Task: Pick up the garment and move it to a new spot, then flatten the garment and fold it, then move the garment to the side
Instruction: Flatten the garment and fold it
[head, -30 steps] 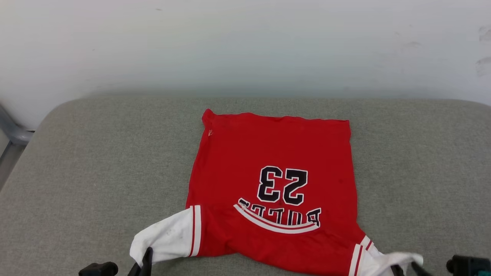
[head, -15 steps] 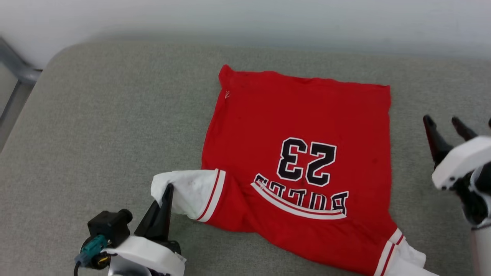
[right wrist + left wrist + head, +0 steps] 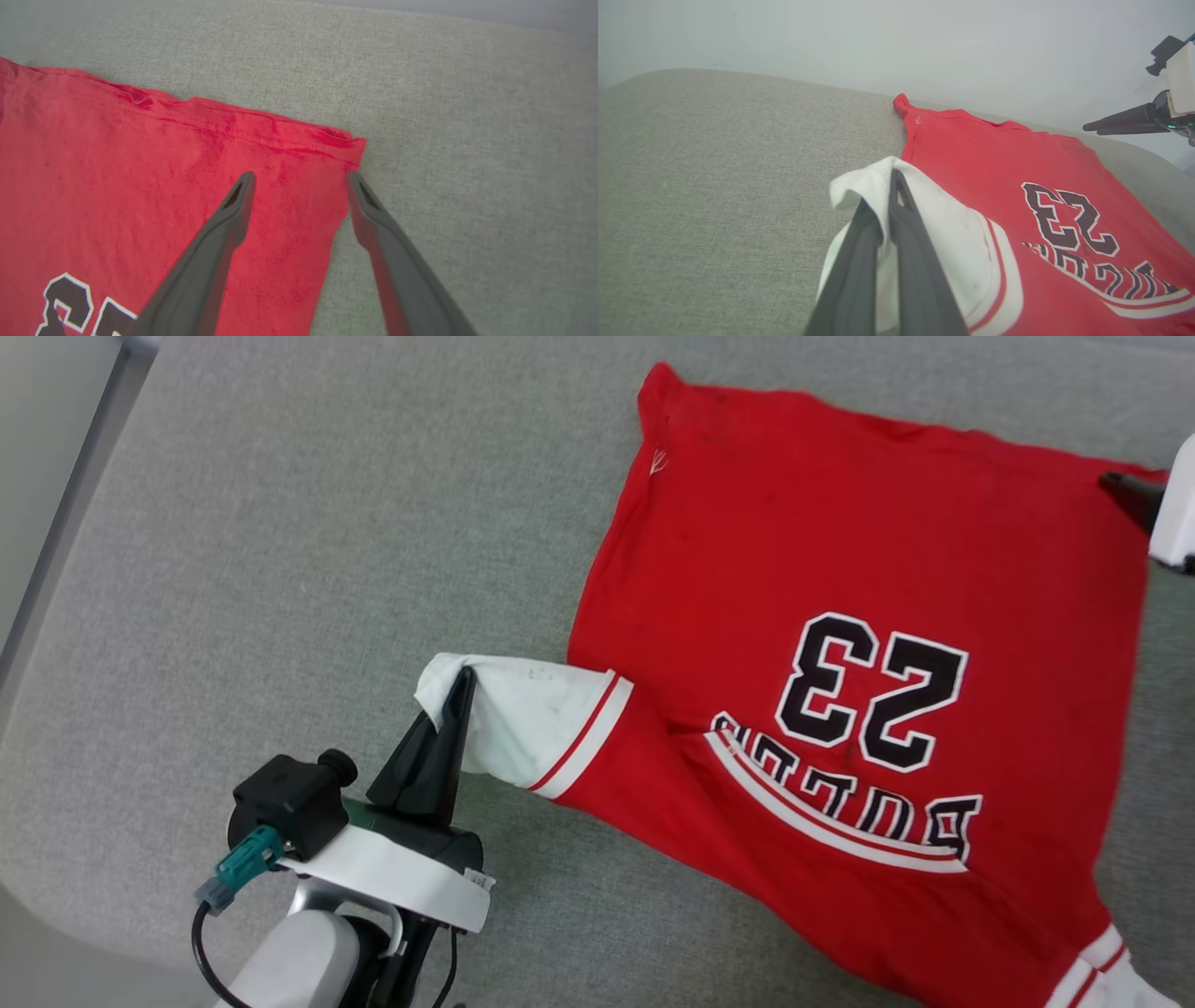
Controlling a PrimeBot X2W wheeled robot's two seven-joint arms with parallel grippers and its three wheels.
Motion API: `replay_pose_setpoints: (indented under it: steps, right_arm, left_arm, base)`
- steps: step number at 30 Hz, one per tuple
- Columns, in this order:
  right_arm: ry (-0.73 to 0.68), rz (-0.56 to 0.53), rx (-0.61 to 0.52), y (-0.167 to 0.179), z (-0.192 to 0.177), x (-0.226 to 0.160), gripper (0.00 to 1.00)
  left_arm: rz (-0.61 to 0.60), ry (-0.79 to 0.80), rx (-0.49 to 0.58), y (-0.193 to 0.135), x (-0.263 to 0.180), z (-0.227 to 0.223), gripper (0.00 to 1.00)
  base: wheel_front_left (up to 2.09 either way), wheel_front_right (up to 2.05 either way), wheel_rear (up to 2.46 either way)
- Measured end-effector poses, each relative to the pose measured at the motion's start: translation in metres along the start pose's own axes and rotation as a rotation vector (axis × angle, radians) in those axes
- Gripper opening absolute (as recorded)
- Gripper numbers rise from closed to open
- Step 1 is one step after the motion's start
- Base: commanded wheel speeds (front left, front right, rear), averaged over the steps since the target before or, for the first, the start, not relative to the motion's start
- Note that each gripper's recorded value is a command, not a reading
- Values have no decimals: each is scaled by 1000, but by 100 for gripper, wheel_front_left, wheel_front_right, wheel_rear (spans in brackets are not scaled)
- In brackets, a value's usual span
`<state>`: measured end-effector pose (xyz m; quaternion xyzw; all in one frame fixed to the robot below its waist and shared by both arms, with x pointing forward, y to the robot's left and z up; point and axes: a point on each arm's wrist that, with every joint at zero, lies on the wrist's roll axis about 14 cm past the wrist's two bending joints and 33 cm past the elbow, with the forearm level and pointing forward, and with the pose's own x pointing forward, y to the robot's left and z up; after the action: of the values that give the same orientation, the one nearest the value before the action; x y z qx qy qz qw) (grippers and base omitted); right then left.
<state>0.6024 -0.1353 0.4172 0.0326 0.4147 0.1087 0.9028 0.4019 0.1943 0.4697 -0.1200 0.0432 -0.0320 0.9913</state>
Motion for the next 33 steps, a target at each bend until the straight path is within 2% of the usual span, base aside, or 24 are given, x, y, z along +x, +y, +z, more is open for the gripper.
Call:
replay_pose_setpoints:
  steps: [3, 7, 12, 13, 14, 15, 19, 25, 30, 33]
  right_arm:
    - [71, -10, 3, 0, -4, 16, 100]
    - [195, -20, 21, -2, -31, 39, 100]
    - [346, -16, 64, 0, -58, 47, 100]
    - [365, -19, 59, 1, -61, 46, 48]
    - [378, -19, 56, 3, -63, 46, 29]
    - [383, -14, 63, 5, -64, 45, 0]
    - [387, -12, 65, 10, -65, 39, 0]
    - [283, -27, 54, 7, -41, 18, 0]
    - [144, -58, 31, -7, -10, -19, 0]
    - [95, -76, 15, -16, -11, -45, 0]
  left_arm:
    - [7, 9, -3, 4, 4, -5, 0]
    - [18, 28, -12, 8, 8, -14, 0]
    - [37, 48, -27, 12, 8, -23, 0]
    - [37, 48, -30, 12, 9, -24, 0]
    - [37, 47, -32, 12, 9, -24, 0]
    - [38, 47, -32, 12, 9, -24, 0]
    - [34, 41, -31, 12, 9, -22, 0]
    - [32, 21, -25, 11, 3, -14, 0]
    - [54, 3, -31, 12, -13, -7, 0]
    - [72, 2, -37, 13, -27, -6, 0]
  base:
    - [0, 0, 0]
    - [0, 0, 0]
    - [0, 0, 0]
    - [0, 0, 0]
    - [0, 0, 0]
    - [0, 0, 0]
    - [0, 0, 0]
    - [0, 0, 0]
    - [0, 0, 0]
    - [0, 0, 0]
